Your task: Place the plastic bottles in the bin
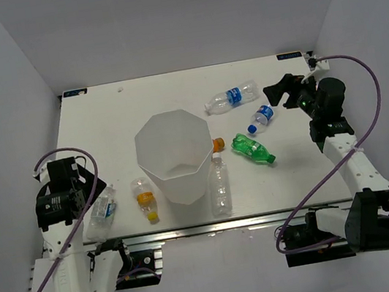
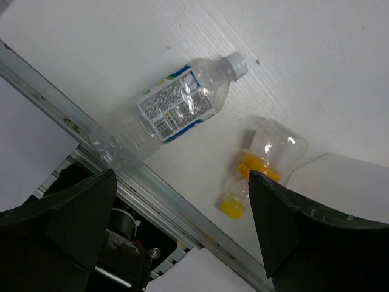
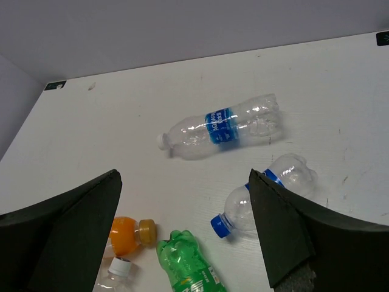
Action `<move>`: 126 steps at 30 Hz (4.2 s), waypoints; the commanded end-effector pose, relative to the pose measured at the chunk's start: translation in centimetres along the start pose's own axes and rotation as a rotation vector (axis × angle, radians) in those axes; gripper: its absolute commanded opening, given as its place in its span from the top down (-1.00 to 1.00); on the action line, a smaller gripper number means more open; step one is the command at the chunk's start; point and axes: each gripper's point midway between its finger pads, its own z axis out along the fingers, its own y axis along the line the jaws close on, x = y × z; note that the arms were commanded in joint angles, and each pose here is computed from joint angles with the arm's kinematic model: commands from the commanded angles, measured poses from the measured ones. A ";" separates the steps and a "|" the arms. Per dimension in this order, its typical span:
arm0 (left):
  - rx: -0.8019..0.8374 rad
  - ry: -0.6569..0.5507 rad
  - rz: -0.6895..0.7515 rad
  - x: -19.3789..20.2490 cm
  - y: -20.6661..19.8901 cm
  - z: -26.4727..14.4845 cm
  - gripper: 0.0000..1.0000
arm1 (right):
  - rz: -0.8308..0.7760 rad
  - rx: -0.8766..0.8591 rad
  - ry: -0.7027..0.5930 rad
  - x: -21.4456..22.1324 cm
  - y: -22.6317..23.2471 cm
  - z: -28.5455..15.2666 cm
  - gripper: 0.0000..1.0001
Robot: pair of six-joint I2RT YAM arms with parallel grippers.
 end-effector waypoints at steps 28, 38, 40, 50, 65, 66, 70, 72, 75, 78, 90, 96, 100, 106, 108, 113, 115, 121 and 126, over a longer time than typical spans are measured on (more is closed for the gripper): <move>-0.208 0.308 0.206 6.1 -0.1 13.5 -0.97 | -0.023 -0.024 0.063 1.9 -1.1 1.9 -0.79; -0.079 0.453 0.219 8.8 -3.3 16.4 -0.03 | -0.005 -0.034 0.071 1.8 -0.9 1.8 -0.79; -0.086 0.369 0.205 6.5 -3.4 15.4 0.34 | -0.002 -0.041 0.067 1.7 -0.6 1.6 -0.79; 0.129 -0.300 -0.127 -14.5 -7.9 -1.8 0.96 | -0.058 -0.132 -0.002 -0.4 2.3 -0.8 -0.79; 1.219 -0.297 0.183 -8.2 -31.4 -19.7 0.98 | -0.315 -0.251 0.241 6.5 3.0 -2.3 -0.79; 1.185 -0.273 0.221 -6.8 -32.5 -18.7 0.98 | -0.321 -0.250 0.264 7.2 2.6 -2.2 -0.79; 1.123 -0.265 0.300 -4.7 -32.8 -17.8 0.73 | -0.344 -0.280 0.438 11.7 1.4 -1.3 -0.79; 1.099 -0.266 0.302 -4.4 -32.3 -17.0 0.49 | -0.354 -0.269 0.474 13.0 0.9 -0.9 -0.79; 1.089 -0.281 0.296 -4.5 -31.5 -17.0 -0.40 | -0.350 -0.254 0.544 16.0 0.5 -0.3 -0.79; 1.120 -0.292 0.301 -5.0 -31.6 -18.2 -0.96 | -0.360 -0.249 0.622 18.9 0.5 0.2 -0.79; 0.580 -0.498 0.103 -12.5 -25.2 -12.3 -0.96 | -0.489 -0.091 0.797 24.2 -0.9 1.7 -0.13; 0.411 -0.258 -0.038 -9.7 -18.6 -0.2 -0.96 | -0.505 -0.126 0.382 9.2 5.8 2.0 0.38; 0.308 -0.053 0.022 -2.2 -15.5 5.5 -0.96 | -0.504 -0.269 0.020 -4.1 13.6 -0.7 0.42; 0.346 0.038 0.023 2.8 -13.2 6.6 -0.96 | -0.514 -0.820 -0.043 -7.6 27.1 -6.4 0.34; 0.375 0.103 0.037 5.4 -12.9 7.4 -0.96 | -0.535 -0.937 0.003 -5.4 30.4 -7.3 0.29; 0.423 0.208 0.037 9.4 -12.4 8.5 -0.96 | -0.643 -1.096 0.140 0.2 34.6 -8.0 -0.18; 0.449 0.246 0.037 10.8 -12.5 9.0 -0.96 | -0.652 -1.106 0.180 1.3 35.1 -8.2 -0.66; 0.416 0.282 0.049 12.4 -12.4 11.3 -0.96 | -0.664 -1.094 0.130 0.6 34.9 -8.5 -0.79; 0.388 0.289 0.062 13.3 -12.2 13.1 -0.92 | -0.611 -0.918 0.109 -1.2 33.5 -7.1 -0.79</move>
